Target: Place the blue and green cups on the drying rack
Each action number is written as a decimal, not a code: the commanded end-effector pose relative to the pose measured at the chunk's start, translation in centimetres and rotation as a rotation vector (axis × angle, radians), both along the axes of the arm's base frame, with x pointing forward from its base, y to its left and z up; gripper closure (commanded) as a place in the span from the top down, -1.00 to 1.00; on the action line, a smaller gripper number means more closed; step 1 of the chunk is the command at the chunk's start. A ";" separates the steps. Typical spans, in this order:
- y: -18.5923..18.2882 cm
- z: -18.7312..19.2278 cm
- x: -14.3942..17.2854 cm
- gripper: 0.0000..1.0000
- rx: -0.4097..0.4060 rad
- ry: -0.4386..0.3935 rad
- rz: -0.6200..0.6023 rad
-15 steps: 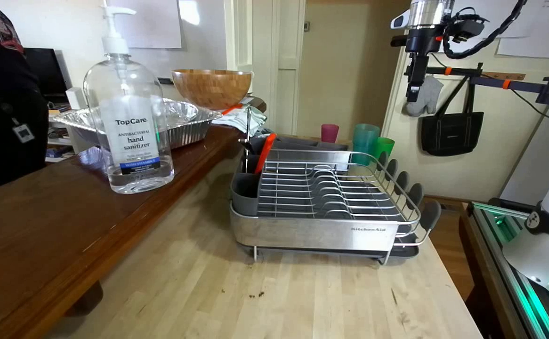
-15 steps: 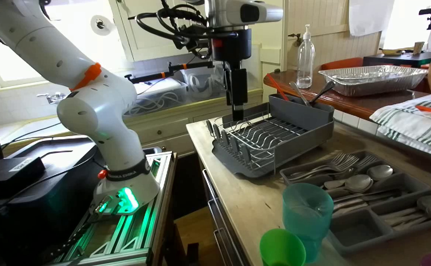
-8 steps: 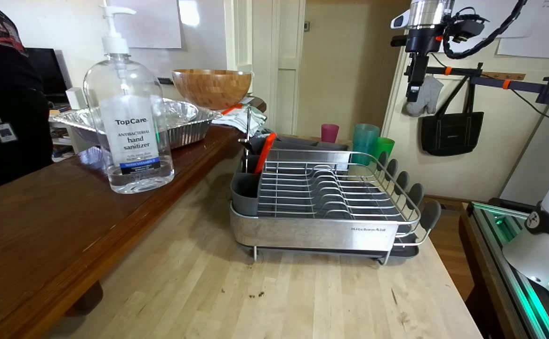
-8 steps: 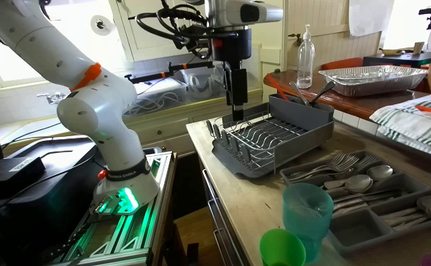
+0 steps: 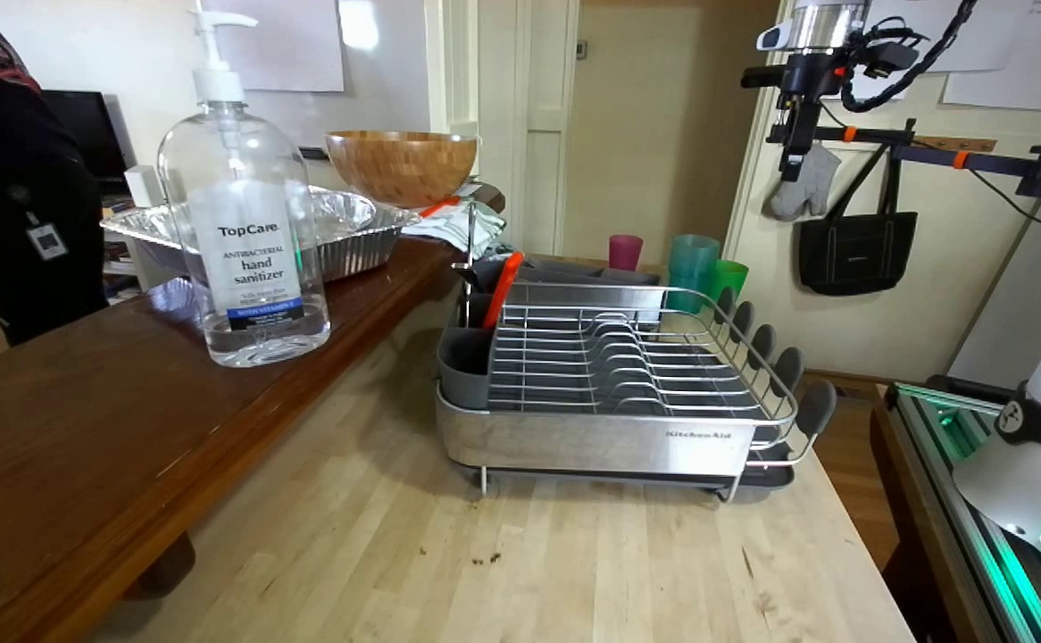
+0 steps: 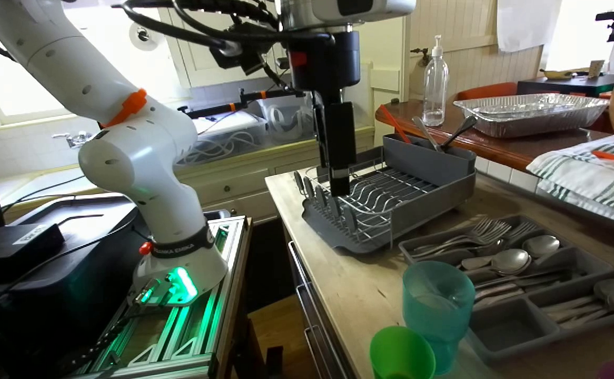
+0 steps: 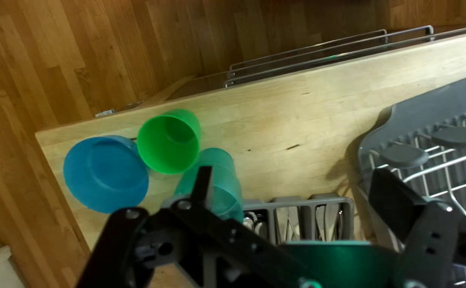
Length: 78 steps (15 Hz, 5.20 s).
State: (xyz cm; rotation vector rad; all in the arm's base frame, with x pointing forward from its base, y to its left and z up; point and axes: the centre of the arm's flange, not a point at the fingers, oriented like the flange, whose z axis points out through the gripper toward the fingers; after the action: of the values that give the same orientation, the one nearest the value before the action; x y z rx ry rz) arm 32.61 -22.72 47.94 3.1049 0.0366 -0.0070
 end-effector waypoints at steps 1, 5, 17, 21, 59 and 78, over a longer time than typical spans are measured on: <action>-5.2 -0.6 0.7 1.00 -0.001 0.027 0.030; -5.9 -0.6 -0.5 1.00 0.017 0.025 0.004; -8.6 -1.8 4.0 1.00 -0.014 0.027 0.006; -6.9 -4.0 7.4 1.00 -0.059 0.115 0.056; -0.4 -14.0 12.3 -1.00 -0.167 0.358 0.252; 21.4 -5.4 12.8 -0.97 -0.280 0.164 0.951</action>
State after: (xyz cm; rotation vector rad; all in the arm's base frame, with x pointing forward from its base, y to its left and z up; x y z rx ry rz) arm 46.67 -5.92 41.23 2.6307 1.1964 -0.2430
